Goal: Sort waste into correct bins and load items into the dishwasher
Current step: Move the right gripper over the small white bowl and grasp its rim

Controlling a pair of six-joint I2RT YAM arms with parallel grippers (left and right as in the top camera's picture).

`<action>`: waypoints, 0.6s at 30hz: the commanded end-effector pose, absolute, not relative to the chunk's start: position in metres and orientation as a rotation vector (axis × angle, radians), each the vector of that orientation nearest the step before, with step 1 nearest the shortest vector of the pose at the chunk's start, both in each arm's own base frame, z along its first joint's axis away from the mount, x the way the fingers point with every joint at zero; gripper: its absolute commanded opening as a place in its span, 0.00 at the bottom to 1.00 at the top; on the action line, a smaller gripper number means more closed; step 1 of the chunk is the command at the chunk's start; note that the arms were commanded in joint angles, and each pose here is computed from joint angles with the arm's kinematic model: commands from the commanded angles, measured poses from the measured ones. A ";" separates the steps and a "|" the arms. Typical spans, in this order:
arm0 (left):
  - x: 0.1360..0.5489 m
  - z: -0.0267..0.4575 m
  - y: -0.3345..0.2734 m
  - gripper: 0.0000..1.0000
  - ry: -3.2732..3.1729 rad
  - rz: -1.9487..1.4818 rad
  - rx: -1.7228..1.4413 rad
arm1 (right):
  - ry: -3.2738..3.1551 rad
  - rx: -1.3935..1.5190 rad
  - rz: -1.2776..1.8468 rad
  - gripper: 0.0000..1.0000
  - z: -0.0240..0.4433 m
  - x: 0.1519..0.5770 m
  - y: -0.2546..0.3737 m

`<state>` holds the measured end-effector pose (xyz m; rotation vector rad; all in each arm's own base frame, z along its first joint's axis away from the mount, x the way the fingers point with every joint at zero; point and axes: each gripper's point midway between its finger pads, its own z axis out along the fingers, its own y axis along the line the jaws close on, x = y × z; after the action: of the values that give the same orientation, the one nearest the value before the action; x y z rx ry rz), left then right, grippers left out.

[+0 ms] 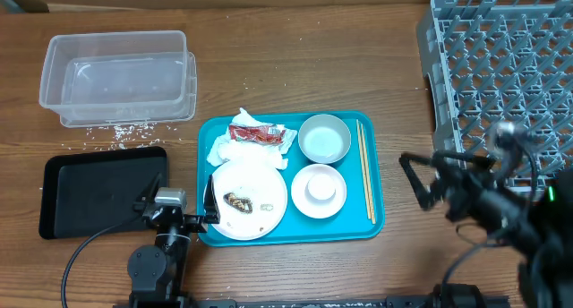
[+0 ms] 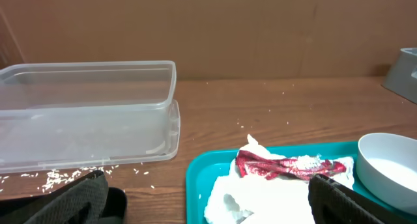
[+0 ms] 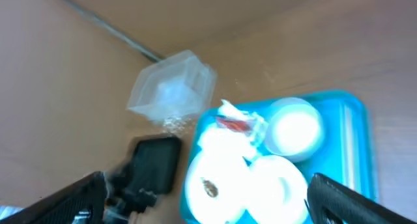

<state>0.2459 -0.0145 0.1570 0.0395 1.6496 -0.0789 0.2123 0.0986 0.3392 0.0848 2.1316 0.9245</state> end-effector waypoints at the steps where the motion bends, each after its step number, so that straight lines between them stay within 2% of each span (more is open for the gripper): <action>1: 0.246 0.157 -0.013 1.00 1.645 -0.079 0.026 | 2.242 0.073 0.727 1.00 0.330 0.234 0.085; 5: 0.246 0.157 -0.013 1.00 1.645 -0.079 0.026 | 2.353 -0.022 0.731 1.00 0.310 0.241 0.110; 11: 0.246 0.157 -0.013 1.00 1.645 -0.079 0.026 | 2.460 -0.042 0.522 1.00 0.279 0.249 0.143; 15: 0.246 0.157 -0.013 1.00 1.645 -0.079 0.026 | 2.485 -0.092 0.383 1.00 0.263 0.243 0.172; 18: 0.246 0.157 -0.013 1.00 1.645 -0.079 0.026 | 2.488 -0.194 0.392 1.00 0.255 0.239 0.200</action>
<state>0.2459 -0.0144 0.1570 0.0392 1.6496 -0.0786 0.2259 0.1950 0.2456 -0.2555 2.5587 0.4817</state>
